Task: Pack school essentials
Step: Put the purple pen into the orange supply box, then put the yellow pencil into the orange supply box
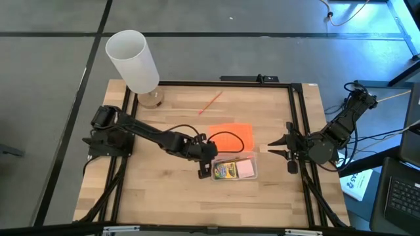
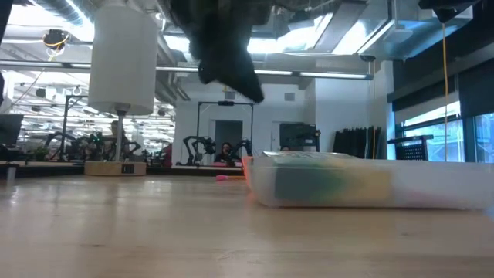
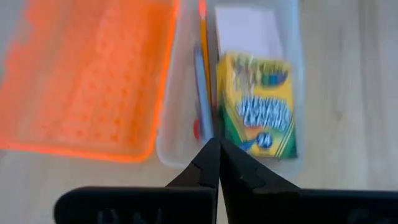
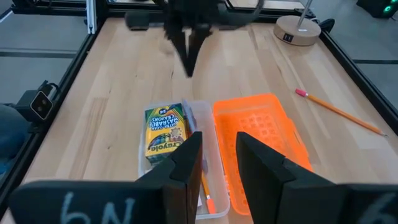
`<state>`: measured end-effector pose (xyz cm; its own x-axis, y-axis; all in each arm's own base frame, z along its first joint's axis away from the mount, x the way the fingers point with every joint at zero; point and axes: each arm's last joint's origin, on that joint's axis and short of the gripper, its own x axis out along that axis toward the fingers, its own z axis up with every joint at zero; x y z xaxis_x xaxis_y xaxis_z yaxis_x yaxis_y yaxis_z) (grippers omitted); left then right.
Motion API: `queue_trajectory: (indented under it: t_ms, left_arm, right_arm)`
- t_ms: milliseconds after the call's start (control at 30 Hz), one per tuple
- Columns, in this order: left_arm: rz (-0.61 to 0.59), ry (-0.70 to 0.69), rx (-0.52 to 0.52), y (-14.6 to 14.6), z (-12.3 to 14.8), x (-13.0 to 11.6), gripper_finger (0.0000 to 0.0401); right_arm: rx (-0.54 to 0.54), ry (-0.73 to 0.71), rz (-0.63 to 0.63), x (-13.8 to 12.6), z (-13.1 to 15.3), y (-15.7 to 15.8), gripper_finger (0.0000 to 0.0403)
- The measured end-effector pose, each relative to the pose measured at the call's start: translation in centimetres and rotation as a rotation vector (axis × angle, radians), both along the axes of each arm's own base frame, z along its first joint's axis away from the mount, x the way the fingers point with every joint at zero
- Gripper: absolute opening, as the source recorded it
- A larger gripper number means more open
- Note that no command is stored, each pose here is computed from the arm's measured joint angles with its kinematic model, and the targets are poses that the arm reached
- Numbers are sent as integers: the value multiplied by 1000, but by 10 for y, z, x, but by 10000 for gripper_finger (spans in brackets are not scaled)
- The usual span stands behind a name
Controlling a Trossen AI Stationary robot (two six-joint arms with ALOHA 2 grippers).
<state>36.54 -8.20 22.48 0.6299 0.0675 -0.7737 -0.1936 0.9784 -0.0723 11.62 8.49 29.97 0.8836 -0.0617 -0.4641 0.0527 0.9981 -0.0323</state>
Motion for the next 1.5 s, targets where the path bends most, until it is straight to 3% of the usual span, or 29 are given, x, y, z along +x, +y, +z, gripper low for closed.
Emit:
queue_trajectory:
  t_ms: [167, 467, 867, 1100, 1233, 1500]
  left_arm:
    - [-3, 45, 9, 0, -12, 2, 1]
    - [35, 20, 27, 10, 2, -2, 2]
    - [283, 88, 27, 94, 26, -22, 4]
    - [249, 141, 35, 140, 27, -30, 6]
    - [293, 154, 33, 159, 26, -35, 9]
    - [279, 188, 19, 179, 25, -42, 65]
  right_arm:
    - [-4, 4, 1, 0, 0, 0, 101]
    - [-4, 6, 1, 0, -1, 0, 101]
    - [32, 26, 48, 0, -1, 2, 101]
    - [43, 40, 68, -1, -1, 2, 101]
    - [59, 52, 92, -1, -1, 3, 101]
    - [126, 53, 59, -1, -1, 3, 101]
